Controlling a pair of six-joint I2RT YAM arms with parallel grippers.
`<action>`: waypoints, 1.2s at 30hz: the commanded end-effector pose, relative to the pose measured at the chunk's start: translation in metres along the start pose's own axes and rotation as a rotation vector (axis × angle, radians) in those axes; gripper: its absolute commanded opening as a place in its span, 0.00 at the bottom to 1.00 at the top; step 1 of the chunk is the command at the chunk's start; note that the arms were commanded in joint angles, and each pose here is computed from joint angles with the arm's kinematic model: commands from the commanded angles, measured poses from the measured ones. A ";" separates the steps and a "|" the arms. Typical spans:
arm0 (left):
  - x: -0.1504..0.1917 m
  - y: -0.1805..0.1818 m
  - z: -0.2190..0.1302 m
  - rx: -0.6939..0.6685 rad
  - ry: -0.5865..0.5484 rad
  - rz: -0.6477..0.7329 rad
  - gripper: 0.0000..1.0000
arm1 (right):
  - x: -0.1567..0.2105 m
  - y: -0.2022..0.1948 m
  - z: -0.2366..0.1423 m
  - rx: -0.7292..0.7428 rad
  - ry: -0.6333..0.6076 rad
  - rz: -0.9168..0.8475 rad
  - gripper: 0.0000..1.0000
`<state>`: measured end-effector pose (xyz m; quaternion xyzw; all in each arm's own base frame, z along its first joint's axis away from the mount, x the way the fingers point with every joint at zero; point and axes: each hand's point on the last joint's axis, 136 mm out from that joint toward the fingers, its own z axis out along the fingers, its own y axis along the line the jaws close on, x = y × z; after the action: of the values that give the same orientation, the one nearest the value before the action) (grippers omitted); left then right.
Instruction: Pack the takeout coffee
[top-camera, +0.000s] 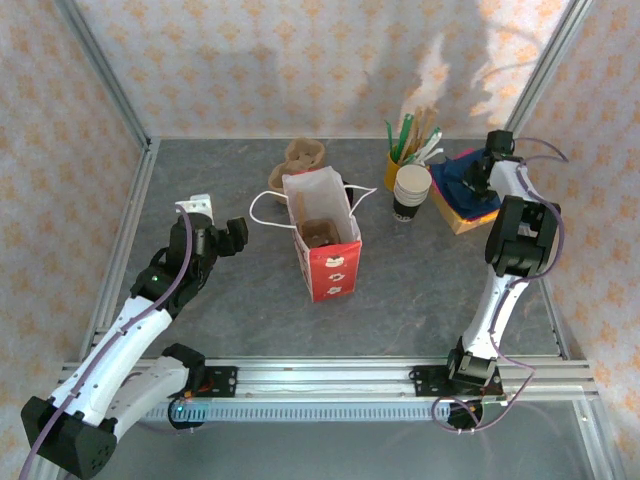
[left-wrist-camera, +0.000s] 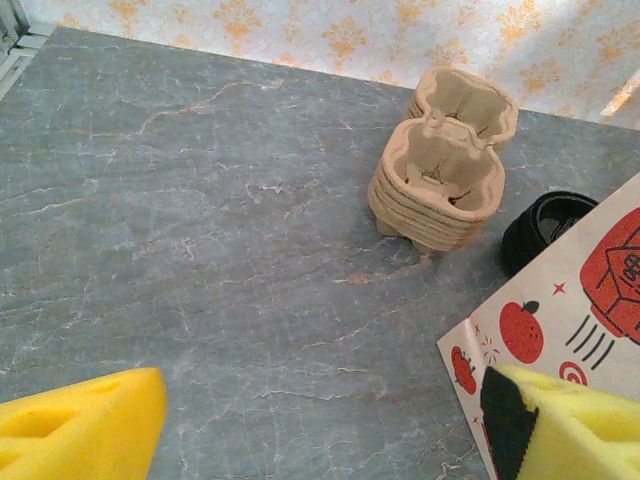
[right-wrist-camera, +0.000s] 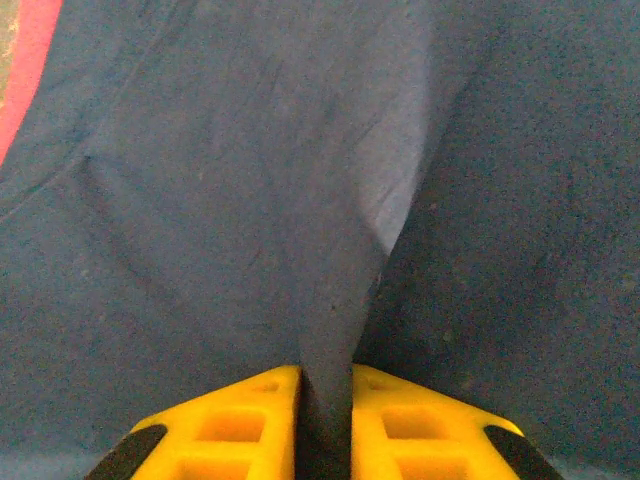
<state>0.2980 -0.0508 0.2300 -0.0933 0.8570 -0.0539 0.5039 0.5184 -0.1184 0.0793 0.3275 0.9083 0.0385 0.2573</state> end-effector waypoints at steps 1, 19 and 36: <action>0.000 0.004 0.000 -0.014 -0.006 -0.001 0.84 | -0.020 0.015 -0.033 -0.043 -0.058 -0.014 0.17; 0.001 0.005 -0.001 -0.014 -0.005 -0.001 0.84 | -0.036 0.014 -0.084 -0.054 -0.173 -0.001 0.17; 0.003 0.003 0.000 -0.007 0.005 -0.003 0.84 | -0.019 0.003 -0.053 -0.009 -0.109 0.002 0.25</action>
<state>0.2980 -0.0511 0.2300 -0.0930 0.8571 -0.0548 0.5038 0.5023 -0.1218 0.1330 0.3276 0.8930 0.0248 0.3075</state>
